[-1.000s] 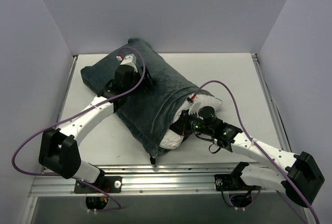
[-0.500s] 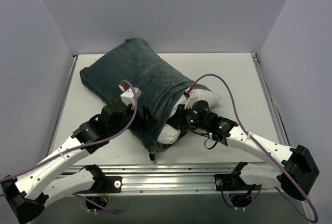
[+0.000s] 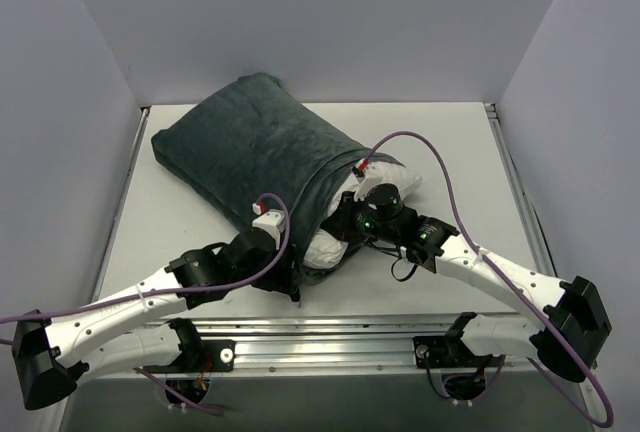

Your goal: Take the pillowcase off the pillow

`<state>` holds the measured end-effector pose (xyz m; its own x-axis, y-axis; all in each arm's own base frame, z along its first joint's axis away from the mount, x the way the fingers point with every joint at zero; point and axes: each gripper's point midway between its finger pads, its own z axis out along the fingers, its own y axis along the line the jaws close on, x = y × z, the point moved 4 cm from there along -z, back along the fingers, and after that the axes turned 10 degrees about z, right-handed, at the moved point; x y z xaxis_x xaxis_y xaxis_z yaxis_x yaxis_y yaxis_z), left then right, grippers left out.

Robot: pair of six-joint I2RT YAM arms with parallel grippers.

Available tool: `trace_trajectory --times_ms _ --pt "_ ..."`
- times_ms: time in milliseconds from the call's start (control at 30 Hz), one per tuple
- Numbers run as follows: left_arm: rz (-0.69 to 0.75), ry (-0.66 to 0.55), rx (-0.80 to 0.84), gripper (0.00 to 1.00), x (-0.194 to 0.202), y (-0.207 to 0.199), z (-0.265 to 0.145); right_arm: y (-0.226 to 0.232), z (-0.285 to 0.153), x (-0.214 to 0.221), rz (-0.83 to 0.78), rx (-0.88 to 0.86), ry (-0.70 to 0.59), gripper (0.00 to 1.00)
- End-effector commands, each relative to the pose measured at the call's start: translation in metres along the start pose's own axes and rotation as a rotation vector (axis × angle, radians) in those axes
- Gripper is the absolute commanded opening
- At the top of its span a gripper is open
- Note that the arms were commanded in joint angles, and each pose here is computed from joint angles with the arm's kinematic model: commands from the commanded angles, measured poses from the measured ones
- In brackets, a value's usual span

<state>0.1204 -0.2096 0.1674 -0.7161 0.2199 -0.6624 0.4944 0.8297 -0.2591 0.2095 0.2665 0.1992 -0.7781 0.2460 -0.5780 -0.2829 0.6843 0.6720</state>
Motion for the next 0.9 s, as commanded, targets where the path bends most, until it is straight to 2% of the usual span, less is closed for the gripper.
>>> trace_trajectory --times_ms 0,200,267,300,333,400,433,567,667,733,867 --pt "0.003 -0.050 -0.033 0.82 -0.015 -0.003 0.009 0.038 -0.003 -0.035 -0.018 -0.126 -0.127 0.00" --pt "0.034 -0.077 -0.046 0.75 -0.028 -0.009 0.027 0.038 -0.003 -0.029 -0.001 -0.138 -0.106 0.00" --pt "0.038 -0.096 -0.052 0.63 -0.034 -0.011 0.031 0.040 -0.003 -0.029 0.009 -0.152 -0.107 0.00" --pt "0.046 -0.092 -0.063 0.57 -0.034 -0.010 0.034 0.039 -0.003 -0.028 0.013 -0.154 -0.104 0.00" --pt "0.046 -0.104 -0.095 0.33 -0.036 -0.006 0.034 0.040 -0.003 -0.027 0.015 -0.158 -0.102 0.00" --pt "0.043 -0.115 -0.141 0.07 -0.039 0.000 0.032 0.041 -0.004 -0.023 0.014 -0.170 -0.086 0.00" --pt "0.032 -0.129 -0.176 0.03 -0.041 0.005 0.031 0.040 -0.005 -0.021 0.013 -0.172 -0.075 0.00" --pt "-0.111 -0.204 -0.403 0.02 -0.053 0.057 0.022 0.049 -0.030 -0.020 0.007 -0.235 -0.072 0.00" --pt "-0.295 -0.270 -0.498 0.02 -0.057 0.097 0.015 0.059 -0.061 -0.018 -0.008 -0.304 -0.069 0.00" --pt "-0.358 -0.280 -0.544 0.02 -0.050 0.116 0.017 0.064 -0.079 -0.015 -0.017 -0.342 -0.050 0.00" --pt "-0.478 -0.319 -0.611 0.02 -0.046 0.143 0.024 0.093 -0.145 -0.028 -0.050 -0.491 -0.128 0.00"
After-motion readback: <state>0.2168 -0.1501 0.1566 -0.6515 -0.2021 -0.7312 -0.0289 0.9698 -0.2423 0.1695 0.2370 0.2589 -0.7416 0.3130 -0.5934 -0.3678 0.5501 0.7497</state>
